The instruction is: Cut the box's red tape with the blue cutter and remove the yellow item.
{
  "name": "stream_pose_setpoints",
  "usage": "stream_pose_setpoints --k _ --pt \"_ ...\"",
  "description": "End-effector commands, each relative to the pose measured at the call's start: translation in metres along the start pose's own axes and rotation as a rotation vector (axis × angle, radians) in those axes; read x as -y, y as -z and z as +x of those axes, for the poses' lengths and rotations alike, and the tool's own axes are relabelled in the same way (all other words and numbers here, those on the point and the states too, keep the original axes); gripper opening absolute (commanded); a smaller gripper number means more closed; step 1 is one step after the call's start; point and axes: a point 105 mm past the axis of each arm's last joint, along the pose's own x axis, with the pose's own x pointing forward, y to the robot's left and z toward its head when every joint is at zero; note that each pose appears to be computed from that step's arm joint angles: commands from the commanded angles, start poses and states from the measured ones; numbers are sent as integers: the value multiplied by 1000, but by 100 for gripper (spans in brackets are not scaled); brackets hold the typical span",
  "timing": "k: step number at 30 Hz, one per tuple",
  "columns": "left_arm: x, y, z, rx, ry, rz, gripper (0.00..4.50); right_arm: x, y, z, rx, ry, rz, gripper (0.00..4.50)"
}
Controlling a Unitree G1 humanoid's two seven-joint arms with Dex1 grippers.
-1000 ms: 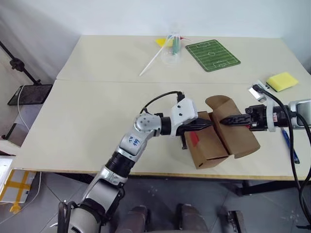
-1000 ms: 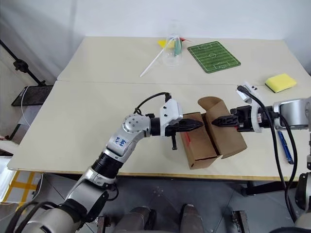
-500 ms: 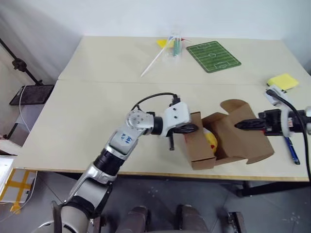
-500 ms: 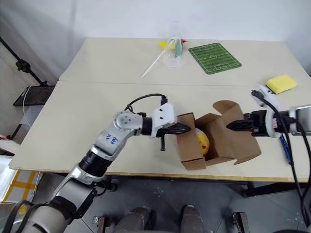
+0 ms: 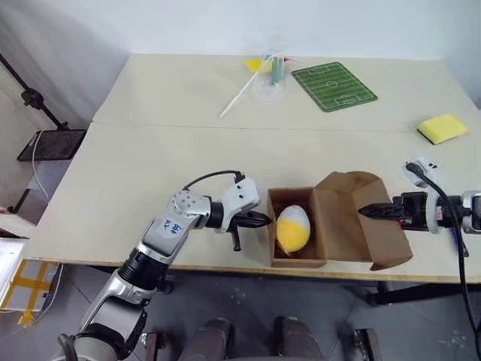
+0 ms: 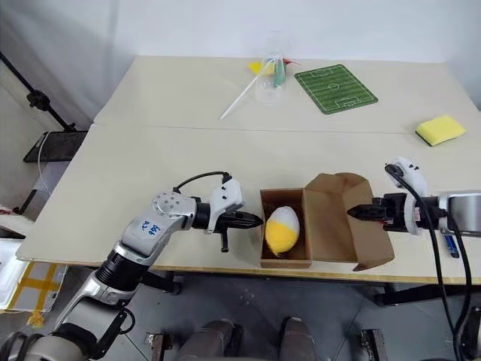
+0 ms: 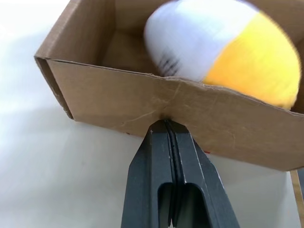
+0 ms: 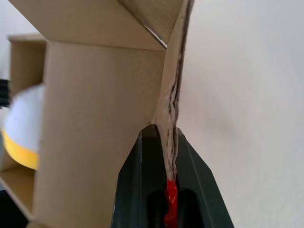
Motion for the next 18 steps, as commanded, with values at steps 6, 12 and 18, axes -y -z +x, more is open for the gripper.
stream_pose_setpoints --k 6,12,18 --pt "-15 19 -29 -23 -90 -68 148 -22 -14 -15 280 -10 -294 167" --pt "-20 29 -88 56 -104 -117 330 -6 7 -59 435 6 -863 333" --pt "-33 25 -155 77 -98 -79 450 -19 7 -101 519 -84 -955 349"
